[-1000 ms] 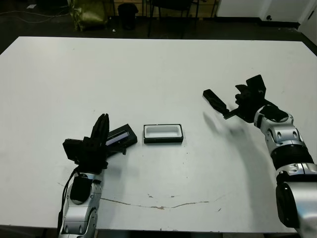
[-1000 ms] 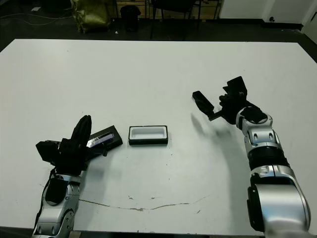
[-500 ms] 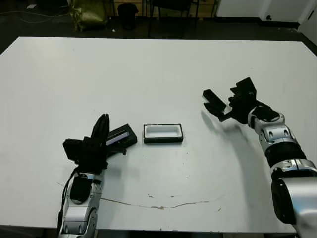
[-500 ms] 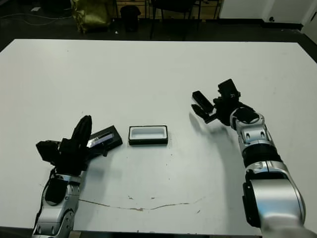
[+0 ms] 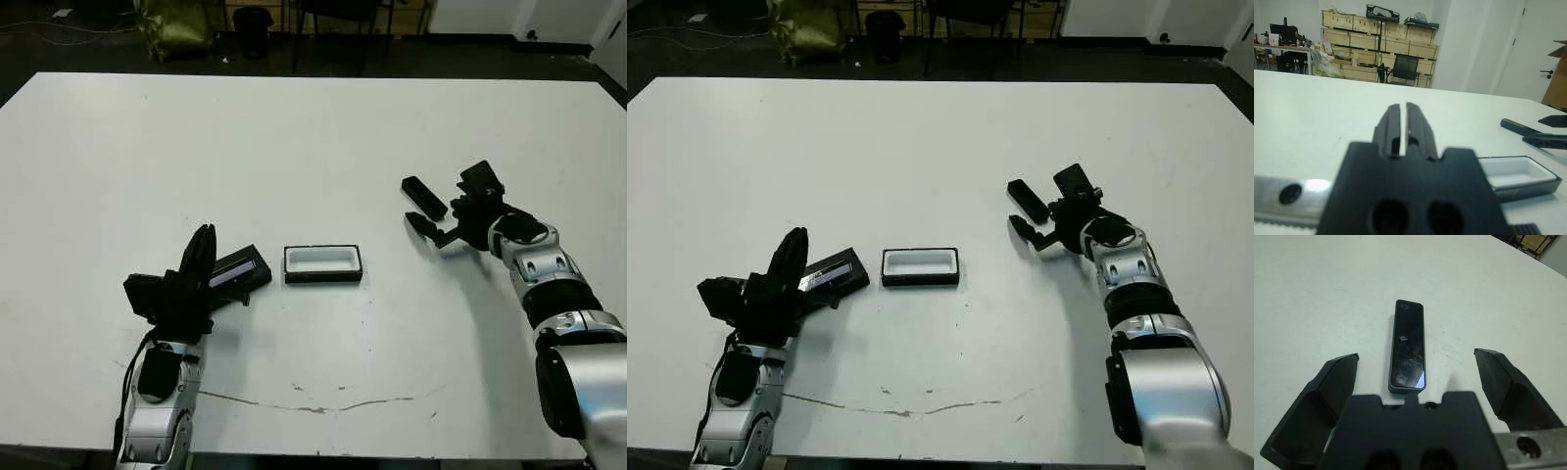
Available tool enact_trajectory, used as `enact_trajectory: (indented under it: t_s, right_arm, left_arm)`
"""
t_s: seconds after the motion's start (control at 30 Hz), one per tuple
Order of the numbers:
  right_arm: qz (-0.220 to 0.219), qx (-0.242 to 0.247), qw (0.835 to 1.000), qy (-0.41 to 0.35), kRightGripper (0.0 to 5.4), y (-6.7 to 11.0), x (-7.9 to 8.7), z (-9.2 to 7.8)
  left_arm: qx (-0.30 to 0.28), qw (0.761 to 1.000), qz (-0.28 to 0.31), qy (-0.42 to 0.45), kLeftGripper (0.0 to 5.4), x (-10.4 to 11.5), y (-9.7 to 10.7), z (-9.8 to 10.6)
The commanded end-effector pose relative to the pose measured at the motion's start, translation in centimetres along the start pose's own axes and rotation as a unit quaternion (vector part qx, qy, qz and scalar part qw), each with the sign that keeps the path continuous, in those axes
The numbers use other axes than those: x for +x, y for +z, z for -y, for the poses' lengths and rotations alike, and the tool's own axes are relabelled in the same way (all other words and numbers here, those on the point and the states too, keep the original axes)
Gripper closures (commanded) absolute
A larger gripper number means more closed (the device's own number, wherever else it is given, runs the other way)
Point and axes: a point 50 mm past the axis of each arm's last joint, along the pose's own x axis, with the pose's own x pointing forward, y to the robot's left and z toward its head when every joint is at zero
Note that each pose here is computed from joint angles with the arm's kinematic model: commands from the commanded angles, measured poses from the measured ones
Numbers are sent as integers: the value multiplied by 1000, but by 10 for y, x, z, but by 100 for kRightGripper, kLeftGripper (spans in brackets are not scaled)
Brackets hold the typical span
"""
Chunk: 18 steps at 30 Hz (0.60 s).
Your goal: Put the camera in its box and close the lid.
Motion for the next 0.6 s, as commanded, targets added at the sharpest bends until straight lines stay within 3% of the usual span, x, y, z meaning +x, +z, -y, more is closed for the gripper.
enact_trajectory:
  t_s: [0.03,0.2,0.33,0.47,0.6]
  right_arm:
    - [-20,3,1000,4,2,-6,1,-3]
    - [-23,-12,1000,8,2,-11,3,-9]
    - [-44,19,999,12,10,-19,7,-17]
    - [-66,45,997,18,85,-25,10,-24]
    - [-71,26,997,24,178,-29,12,-31]
  left_arm:
    - [5,1000,-21,3,540,-4,-6,-2]
    - [3,1000,-21,0,540,-4,-7,-2]
    - [3,1000,-21,3,540,-4,-7,-1]
    - [4,1000,-21,3,540,-4,-6,-1]
    - [7,1000,-21,3,540,-4,-5,-1]
